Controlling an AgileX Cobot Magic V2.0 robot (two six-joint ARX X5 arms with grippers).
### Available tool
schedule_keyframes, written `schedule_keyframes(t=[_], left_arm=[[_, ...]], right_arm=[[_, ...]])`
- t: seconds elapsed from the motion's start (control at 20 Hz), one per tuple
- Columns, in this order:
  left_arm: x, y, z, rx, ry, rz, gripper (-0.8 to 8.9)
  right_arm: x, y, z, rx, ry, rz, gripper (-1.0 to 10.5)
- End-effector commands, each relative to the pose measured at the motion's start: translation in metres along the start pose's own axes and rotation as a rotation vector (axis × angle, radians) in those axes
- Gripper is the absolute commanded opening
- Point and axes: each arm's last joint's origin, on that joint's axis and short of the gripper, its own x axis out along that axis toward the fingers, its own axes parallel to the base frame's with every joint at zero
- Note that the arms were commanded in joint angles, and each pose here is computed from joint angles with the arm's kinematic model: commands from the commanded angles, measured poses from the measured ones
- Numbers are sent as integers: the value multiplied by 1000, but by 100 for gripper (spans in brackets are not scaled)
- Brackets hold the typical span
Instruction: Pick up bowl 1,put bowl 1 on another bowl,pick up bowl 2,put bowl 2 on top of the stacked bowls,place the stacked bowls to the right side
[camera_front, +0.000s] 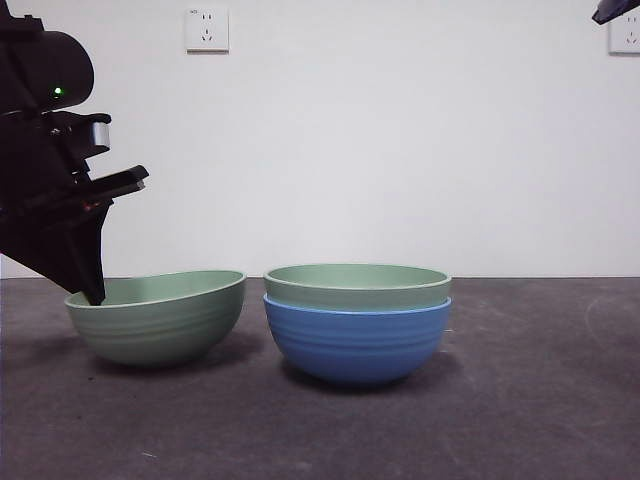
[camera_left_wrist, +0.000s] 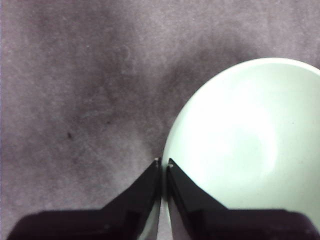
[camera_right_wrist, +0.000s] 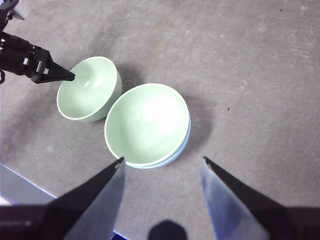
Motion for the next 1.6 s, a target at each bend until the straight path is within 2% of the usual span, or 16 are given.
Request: schedule_keyframes(t=[0.05, 0.2, 0.35, 0.5, 0.65, 0.8, 1.0, 1.35, 1.6], left_arm=[[-1, -2, 2, -2, -4, -6, -8], [-22, -9, 12, 12, -43, -26, -8], [-55, -27, 23, 59, -110, -69, -8], [-82, -54, 31, 127, -140, -111, -8], [-87, -83, 30, 205, -151, -153, -8], [-79, -110, 24, 259, -158, -138, -8], [-51, -130, 22, 282, -114, -155, -8], [5, -139, 19, 253, -6, -115, -8], [10, -149, 15, 278, 0, -133, 1]], right_arm=[[-1, 0, 1, -7, -8, -2, 252], [-1, 0, 1, -7, -7, -2, 252], [-1, 0, 1, -7, -7, -2, 252], [-1, 0, 1, -7, -7, -2, 252], [-1, 0, 1, -7, -7, -2, 252], [-1, 0, 1, -7, -7, -2, 252], [-1, 0, -1, -5, 13, -5, 252], [-1, -1, -4, -5, 47, -12, 252], [-1, -1, -4, -5, 48, -12, 252]])
